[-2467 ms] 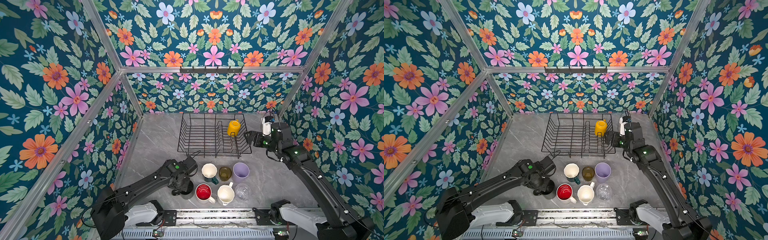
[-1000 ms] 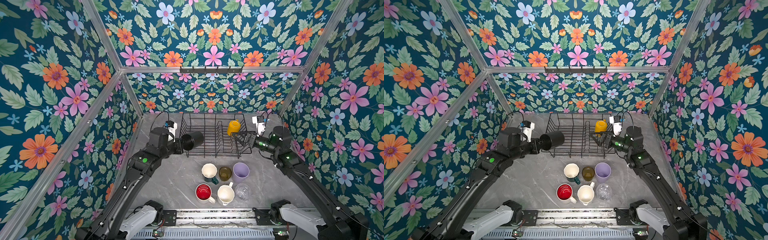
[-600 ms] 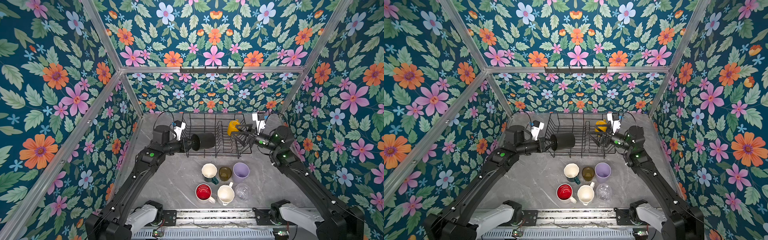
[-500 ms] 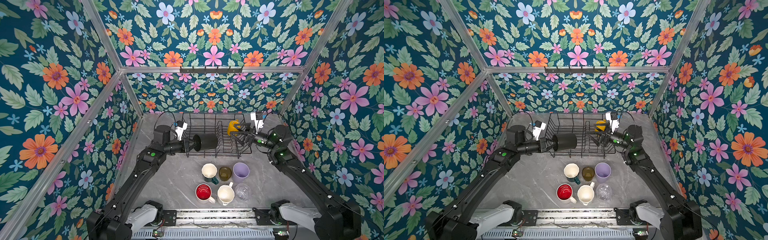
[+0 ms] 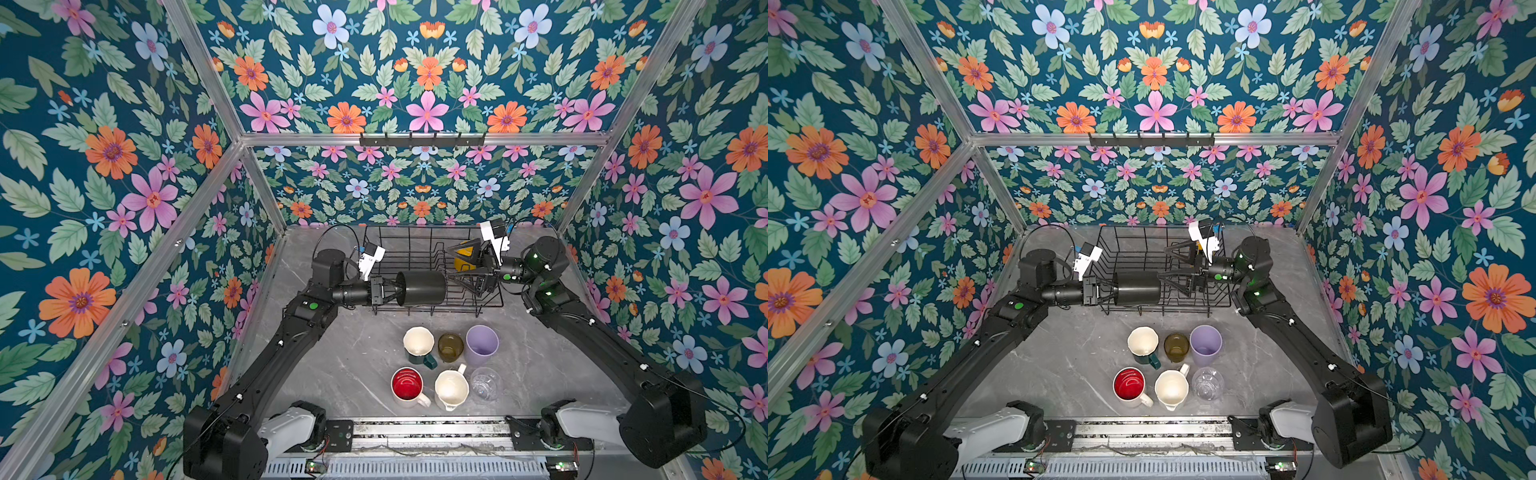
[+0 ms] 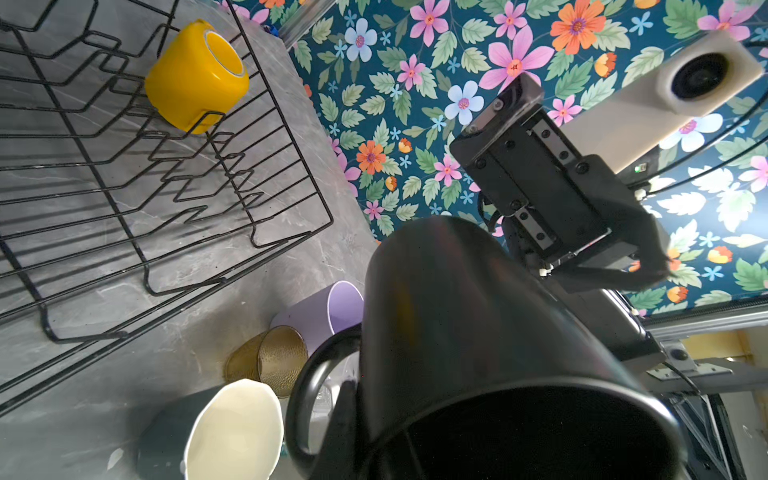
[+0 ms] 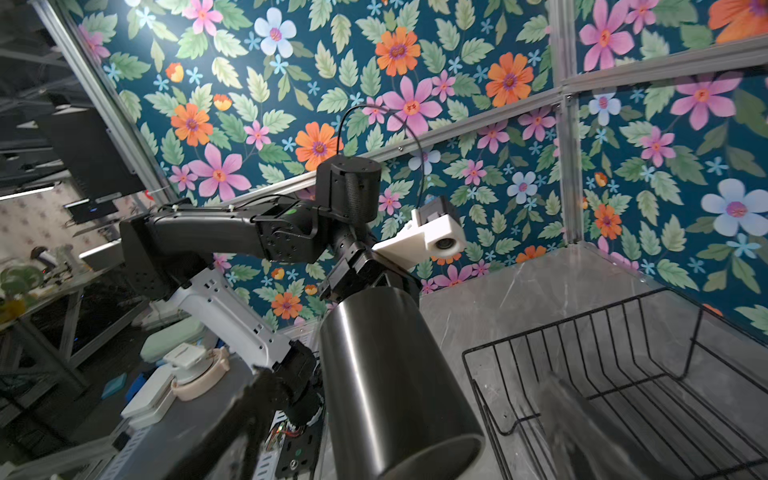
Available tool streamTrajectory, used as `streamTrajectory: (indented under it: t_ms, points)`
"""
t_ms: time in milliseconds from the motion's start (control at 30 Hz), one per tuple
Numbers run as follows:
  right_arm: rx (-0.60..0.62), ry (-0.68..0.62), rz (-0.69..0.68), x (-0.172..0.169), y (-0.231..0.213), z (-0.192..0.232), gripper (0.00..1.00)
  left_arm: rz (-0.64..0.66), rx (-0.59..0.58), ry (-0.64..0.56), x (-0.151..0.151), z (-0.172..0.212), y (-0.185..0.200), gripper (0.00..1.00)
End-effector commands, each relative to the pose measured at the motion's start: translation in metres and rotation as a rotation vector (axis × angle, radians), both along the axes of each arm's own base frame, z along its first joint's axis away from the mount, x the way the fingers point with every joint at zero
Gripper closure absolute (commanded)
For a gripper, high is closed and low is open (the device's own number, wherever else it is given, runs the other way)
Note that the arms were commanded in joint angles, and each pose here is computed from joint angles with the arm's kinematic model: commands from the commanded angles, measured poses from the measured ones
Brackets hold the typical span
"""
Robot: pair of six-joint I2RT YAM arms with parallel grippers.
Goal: Load the cups into the dish rack
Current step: 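Carry the black mug over the rack while the right gripper approaches it, then close the right gripper on the black mug's base beside the left gripper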
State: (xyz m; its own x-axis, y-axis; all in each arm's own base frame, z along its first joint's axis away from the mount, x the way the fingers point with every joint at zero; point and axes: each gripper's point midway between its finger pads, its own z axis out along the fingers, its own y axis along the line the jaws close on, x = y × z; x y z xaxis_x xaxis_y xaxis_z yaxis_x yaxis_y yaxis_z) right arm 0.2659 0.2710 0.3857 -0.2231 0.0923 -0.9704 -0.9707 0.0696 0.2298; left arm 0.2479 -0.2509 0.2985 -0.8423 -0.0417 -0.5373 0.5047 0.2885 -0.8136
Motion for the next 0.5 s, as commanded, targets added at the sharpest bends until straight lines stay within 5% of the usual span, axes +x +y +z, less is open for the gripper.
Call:
streamTrajectory:
  t_ms: [0, 467]
  points:
    - [-0.034, -0.047, 0.044, -0.006, 0.009, -0.007, 0.01, -0.069, -0.070, -0.059, -0.007, 0.019, -0.005, 1.00]
    - [-0.041, -0.015, 0.159, -0.006, 0.037, -0.029, 0.01, -0.123, -0.112, -0.045, -0.019, 0.022, -0.006, 1.00]
